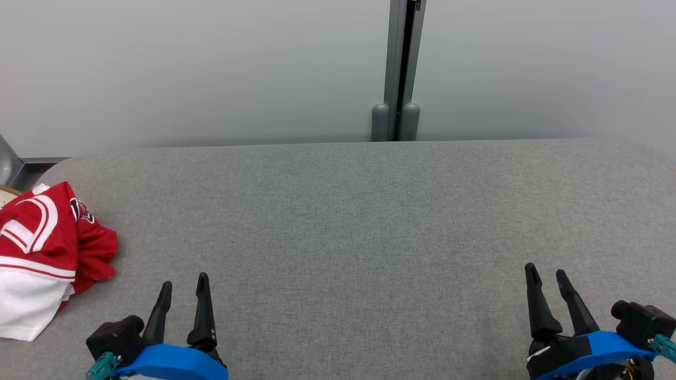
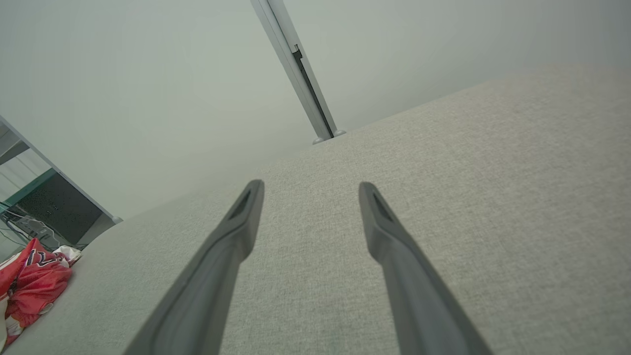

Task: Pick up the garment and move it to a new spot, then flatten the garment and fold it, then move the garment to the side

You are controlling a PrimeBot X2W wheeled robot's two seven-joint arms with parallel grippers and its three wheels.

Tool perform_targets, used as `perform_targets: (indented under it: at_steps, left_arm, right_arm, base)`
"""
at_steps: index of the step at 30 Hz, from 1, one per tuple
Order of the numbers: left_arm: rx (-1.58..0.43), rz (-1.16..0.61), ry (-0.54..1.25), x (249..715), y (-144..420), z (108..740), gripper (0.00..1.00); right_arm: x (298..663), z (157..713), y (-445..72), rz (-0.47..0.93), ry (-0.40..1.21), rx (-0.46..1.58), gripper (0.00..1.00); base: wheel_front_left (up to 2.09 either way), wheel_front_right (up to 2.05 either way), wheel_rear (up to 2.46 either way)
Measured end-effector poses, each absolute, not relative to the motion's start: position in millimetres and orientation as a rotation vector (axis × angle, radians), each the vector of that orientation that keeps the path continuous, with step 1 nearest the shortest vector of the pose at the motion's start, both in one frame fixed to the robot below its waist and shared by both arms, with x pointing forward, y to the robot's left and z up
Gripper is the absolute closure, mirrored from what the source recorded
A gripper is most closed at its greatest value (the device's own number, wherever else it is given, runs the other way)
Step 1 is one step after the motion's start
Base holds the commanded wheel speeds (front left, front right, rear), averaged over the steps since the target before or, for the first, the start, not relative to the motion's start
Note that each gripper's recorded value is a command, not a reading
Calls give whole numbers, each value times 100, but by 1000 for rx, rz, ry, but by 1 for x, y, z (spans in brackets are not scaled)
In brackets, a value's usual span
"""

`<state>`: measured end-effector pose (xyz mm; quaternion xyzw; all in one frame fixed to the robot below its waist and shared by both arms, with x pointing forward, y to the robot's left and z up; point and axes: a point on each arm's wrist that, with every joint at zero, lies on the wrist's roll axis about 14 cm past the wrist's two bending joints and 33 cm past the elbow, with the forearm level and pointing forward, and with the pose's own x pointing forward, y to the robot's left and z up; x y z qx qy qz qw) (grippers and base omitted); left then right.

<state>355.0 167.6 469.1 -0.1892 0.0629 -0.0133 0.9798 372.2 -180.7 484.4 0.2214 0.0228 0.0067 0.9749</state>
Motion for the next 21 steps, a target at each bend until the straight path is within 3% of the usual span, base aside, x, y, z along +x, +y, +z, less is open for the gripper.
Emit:
perform_targets:
  at_steps: [21]
  left_arm:
    - [-247,-45,108,347,164,471,0]
  right_arm:
    - [373,486,-173,57,46,283,0]
  base:
    - [0,0,0]
